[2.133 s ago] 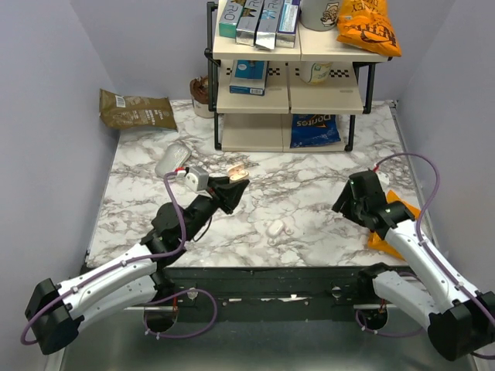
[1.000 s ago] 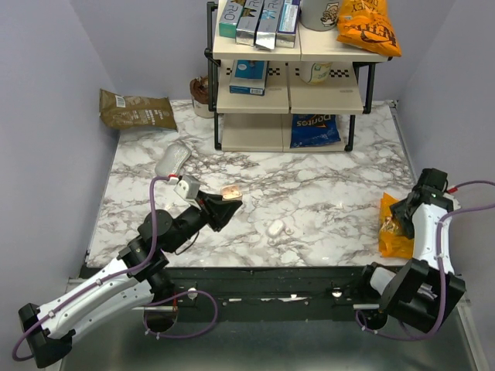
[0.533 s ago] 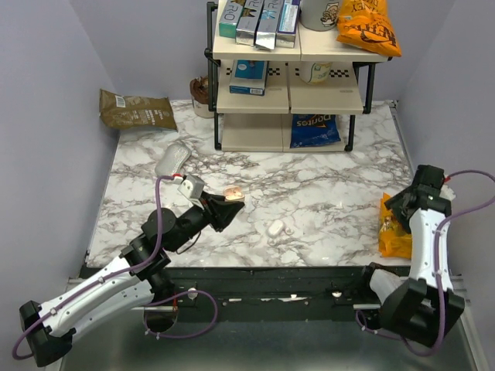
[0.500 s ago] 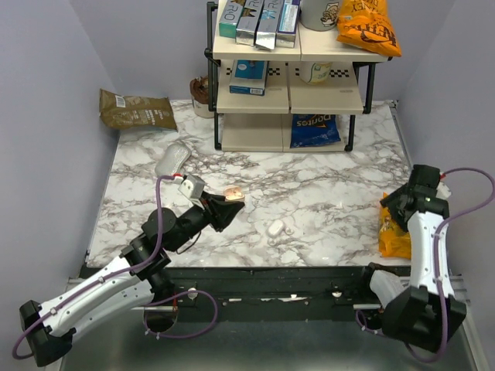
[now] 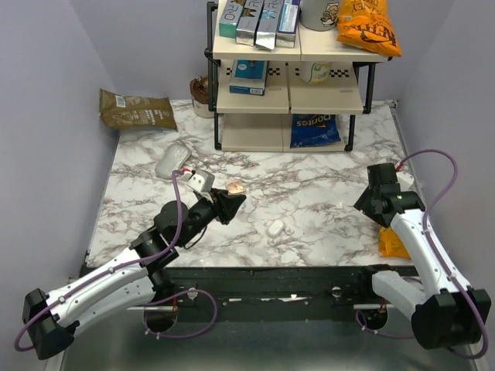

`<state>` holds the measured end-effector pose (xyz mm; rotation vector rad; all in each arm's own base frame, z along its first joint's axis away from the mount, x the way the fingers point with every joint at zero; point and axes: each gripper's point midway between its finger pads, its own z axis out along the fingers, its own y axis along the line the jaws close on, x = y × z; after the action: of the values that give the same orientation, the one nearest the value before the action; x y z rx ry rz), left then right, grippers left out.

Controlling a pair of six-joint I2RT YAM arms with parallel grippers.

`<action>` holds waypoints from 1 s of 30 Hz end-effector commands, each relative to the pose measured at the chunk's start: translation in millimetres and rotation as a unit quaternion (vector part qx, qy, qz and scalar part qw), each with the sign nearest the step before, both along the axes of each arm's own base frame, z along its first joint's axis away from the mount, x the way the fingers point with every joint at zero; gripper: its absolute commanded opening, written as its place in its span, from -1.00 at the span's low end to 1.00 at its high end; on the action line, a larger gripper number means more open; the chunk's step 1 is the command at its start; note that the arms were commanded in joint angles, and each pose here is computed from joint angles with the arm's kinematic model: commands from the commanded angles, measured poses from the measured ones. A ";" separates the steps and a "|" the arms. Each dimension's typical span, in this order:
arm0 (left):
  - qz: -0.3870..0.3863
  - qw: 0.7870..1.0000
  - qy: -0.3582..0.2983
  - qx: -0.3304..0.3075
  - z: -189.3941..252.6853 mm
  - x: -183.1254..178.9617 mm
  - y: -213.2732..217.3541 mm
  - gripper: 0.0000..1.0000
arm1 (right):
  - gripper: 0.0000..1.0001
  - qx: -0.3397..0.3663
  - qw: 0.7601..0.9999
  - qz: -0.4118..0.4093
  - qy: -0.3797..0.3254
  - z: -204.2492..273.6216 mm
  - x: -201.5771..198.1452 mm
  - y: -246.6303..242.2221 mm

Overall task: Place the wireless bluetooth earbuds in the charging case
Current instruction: Move the left earbud to the corner of the board.

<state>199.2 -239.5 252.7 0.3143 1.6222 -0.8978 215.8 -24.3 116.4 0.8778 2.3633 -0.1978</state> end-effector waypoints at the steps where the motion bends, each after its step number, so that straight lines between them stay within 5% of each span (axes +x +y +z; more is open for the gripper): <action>1: 0.031 0.999 -0.035 -0.028 38.5 13.7 0.2 -1.00 | 0.36 -0.056 0.998 -0.031 0.026 -7.7 -4.6 -16.3; 6: 0.040 0.999 -0.009 0.000 30.5 18.4 -1.0 -1.00 | 0.40 -0.046 0.992 -0.113 0.025 -13.2 -15.6 -22.0; 11: 0.062 0.998 -0.001 0.004 21.6 23.9 3.9 -1.00 | 0.39 -0.015 0.987 -0.129 0.098 -40.2 -40.4 -10.0; 18: 0.037 0.995 0.051 -0.072 26.9 12.4 -7.9 -1.00 | 0.35 0.079 0.978 -0.151 0.120 -69.4 -50.7 21.6; 30: 0.004 0.997 0.040 -0.066 51.0 -6.4 -19.3 -1.00 | 0.47 -0.012 0.959 -0.220 0.181 -70.3 -75.1 -11.9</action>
<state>198.6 -257.8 288.0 0.1785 1.6471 -0.9931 147.0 -21.8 37.8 1.3855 2.5248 -0.5071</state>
